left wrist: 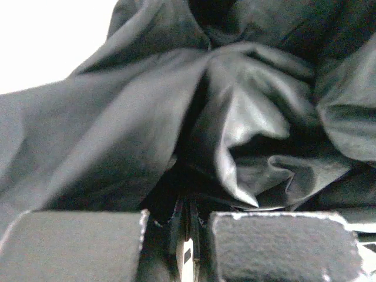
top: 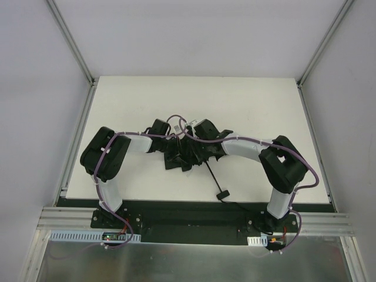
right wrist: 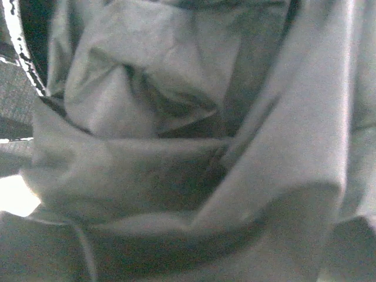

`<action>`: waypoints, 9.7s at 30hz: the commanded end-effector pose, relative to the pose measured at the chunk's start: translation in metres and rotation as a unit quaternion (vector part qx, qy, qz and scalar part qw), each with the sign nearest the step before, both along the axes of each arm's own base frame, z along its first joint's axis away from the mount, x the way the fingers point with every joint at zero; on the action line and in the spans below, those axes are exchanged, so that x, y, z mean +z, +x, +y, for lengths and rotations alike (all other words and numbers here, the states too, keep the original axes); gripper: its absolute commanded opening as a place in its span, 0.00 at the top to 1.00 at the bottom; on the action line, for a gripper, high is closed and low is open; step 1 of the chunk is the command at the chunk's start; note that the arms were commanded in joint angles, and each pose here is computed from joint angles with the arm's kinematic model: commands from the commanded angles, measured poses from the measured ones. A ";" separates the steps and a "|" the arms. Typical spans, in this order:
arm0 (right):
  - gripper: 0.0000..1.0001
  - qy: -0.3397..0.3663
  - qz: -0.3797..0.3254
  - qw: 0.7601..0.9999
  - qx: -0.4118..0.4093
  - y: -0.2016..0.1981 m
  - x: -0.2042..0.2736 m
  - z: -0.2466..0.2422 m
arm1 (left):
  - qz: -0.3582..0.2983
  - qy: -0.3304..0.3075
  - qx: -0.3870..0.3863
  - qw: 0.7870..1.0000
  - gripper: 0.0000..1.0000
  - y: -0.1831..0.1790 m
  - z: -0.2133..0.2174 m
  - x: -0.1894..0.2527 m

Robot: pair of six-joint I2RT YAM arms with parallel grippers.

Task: Put away the umbrella

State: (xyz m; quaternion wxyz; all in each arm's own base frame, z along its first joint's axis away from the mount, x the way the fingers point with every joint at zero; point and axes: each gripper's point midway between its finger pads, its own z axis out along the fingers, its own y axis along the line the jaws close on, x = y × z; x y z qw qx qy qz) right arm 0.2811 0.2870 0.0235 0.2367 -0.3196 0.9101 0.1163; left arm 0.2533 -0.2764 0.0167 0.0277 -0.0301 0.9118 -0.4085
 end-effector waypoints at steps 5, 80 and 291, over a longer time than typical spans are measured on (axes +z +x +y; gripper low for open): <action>0.64 -0.018 0.048 0.999 -0.001 -0.034 -0.026 -0.019 | -0.023 0.042 0.000 0.999 1.00 -0.007 0.019 0.001; 1.00 0.113 0.063 0.991 0.027 -0.061 0.023 0.000 | -0.056 0.000 0.012 0.998 1.00 -0.024 0.043 0.052; 1.00 0.002 -0.428 0.894 0.133 -0.026 0.324 -0.068 | 0.020 -0.270 0.260 0.927 0.01 0.049 -0.021 0.370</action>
